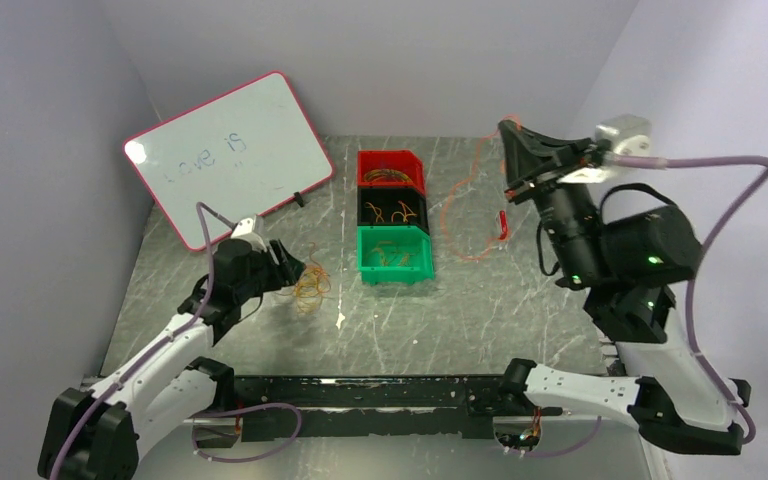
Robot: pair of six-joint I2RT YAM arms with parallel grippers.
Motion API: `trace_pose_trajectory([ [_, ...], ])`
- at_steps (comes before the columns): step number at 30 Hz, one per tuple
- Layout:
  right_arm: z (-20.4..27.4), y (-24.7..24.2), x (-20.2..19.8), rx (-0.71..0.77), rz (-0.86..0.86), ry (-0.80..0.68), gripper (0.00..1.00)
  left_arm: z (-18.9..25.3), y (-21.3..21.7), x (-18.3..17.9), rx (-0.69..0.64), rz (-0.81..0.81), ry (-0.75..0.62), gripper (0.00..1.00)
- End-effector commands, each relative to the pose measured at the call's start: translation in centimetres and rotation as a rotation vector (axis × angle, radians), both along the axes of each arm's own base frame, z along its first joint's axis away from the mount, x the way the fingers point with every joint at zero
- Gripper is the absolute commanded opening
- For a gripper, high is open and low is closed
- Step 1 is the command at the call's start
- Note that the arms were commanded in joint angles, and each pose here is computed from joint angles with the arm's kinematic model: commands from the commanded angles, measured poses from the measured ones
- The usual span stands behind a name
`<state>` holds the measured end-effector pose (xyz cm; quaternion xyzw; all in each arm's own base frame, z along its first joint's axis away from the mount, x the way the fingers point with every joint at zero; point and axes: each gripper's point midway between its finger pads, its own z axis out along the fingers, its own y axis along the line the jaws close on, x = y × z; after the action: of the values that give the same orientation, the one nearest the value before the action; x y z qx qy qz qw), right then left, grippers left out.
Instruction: Untangle the cables
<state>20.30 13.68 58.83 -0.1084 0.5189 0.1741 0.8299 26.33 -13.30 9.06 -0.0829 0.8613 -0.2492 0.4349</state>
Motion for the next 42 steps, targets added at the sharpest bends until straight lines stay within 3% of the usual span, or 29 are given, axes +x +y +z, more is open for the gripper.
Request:
trace_pose_trajectory([
  [1,-4.7,2.9,2.4,-0.099,-0.022,0.155,0.00,4.3,-0.5,0.4,0.004,-0.054,-0.061,0.73],
  [10,-10.1,7.1,5.1,-0.220,-0.028,0.300,0.00,9.5,0.8,-0.8,0.028,-0.038,-0.148,0.75],
  [18,-13.5,9.3,7.7,-0.276,0.028,0.388,0.00,13.9,-0.6,-1.2,0.004,-0.143,-0.259,0.74],
  [27,-16.2,8.9,11.3,-0.276,0.113,0.430,0.00,14.8,-1.0,-1.2,0.002,-0.173,-0.272,0.73],
  [42,-23.0,9.4,13.0,-0.347,0.188,0.514,0.00,13.9,-1.0,-1.3,0.005,-0.166,-0.243,0.73],
])
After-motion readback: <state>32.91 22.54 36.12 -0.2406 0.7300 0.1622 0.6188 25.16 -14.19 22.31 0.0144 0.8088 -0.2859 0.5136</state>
